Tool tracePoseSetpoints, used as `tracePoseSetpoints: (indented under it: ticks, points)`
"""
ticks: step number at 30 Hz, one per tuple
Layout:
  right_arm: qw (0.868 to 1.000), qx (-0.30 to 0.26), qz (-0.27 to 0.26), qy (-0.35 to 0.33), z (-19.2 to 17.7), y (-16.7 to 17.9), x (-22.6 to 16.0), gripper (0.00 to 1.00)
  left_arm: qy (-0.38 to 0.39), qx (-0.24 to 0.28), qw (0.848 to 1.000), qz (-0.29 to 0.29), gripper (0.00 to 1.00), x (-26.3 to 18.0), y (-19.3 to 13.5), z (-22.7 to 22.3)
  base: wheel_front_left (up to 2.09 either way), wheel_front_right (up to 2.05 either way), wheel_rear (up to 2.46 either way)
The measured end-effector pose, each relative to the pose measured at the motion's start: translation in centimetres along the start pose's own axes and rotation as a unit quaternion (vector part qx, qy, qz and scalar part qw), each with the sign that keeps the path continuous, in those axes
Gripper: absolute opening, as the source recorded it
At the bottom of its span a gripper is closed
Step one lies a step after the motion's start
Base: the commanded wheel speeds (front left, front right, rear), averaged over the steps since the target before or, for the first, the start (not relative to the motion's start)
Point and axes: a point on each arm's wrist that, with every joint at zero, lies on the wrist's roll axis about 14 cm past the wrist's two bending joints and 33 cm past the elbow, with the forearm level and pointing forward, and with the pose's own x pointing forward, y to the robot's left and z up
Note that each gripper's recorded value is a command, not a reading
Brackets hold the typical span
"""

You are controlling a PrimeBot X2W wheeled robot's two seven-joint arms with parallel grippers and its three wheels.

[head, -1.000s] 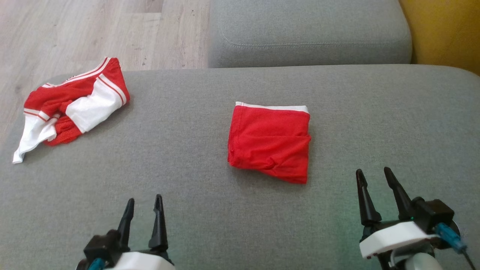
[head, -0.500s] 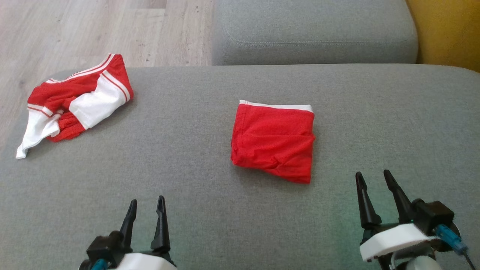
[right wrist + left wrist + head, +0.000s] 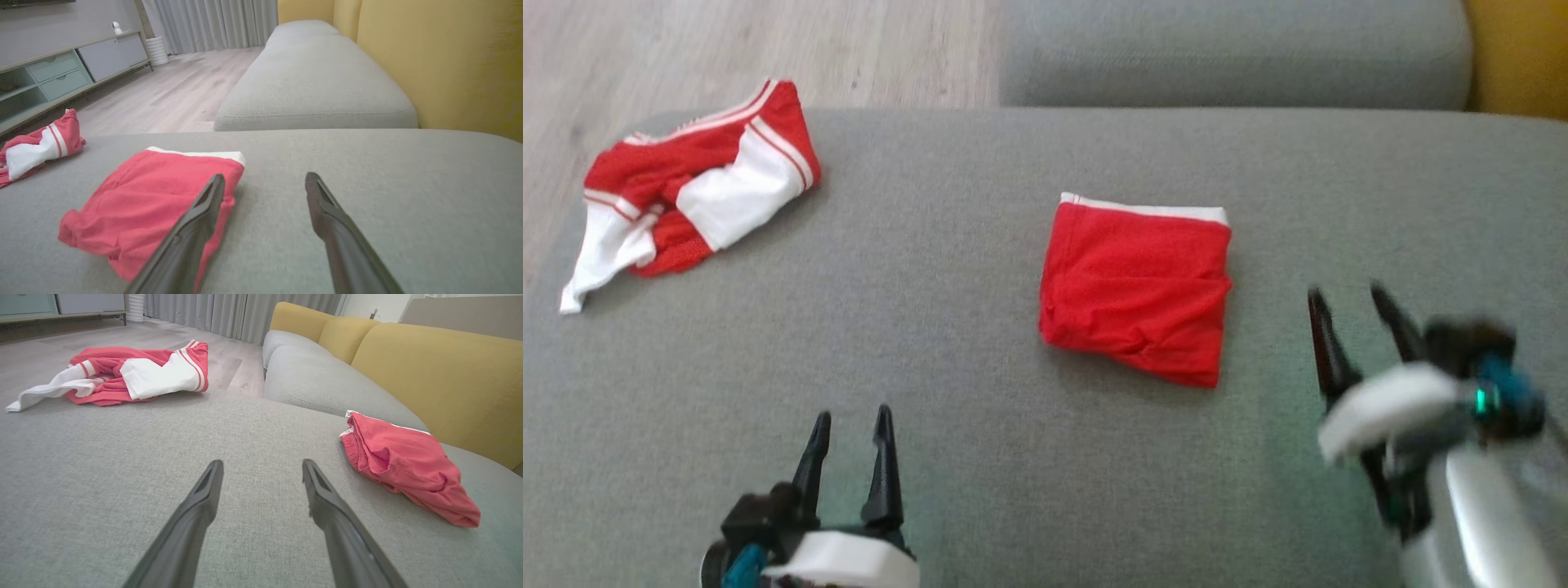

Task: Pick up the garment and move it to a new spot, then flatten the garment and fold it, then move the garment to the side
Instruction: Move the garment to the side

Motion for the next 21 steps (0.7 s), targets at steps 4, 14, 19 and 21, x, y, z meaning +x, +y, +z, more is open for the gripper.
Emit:
tracePoseSetpoints:
  ticks: [4, 14, 19, 21]
  points:
    - [0.999, -0.001, 0.016, 0.046, 1.3, 0.8, 3.7, 1.0, -0.004, 0.0, 1.0, 0.004, 1.0, 0.9, 0.0, 0.3, 0.0, 0.0, 0.0]
    - [0.975, -0.011, 0.055, 0.215, -2.8, 2.9, 8.1, 1.0, -0.01, -0.006, 0.999, 0.038, 1.0, 1.1, 1.8, 0.5, 0.0, 0.0, 0.0]
    - [0.956, -0.009, 0.066, 0.284, -6.3, 3.1, 8.4, 1.0, -0.014, -0.004, 0.998, 0.053, 1.0, 0.9, 2.8, 0.7, 0.0, 0.0, 0.0]
    - [0.952, -0.003, 0.072, 0.297, -7.2, 3.4, 8.6, 1.0, -0.011, -0.002, 0.998, 0.061, 1.0, 0.8, 3.2, 0.5, 0.0, 0.0, 0.0]
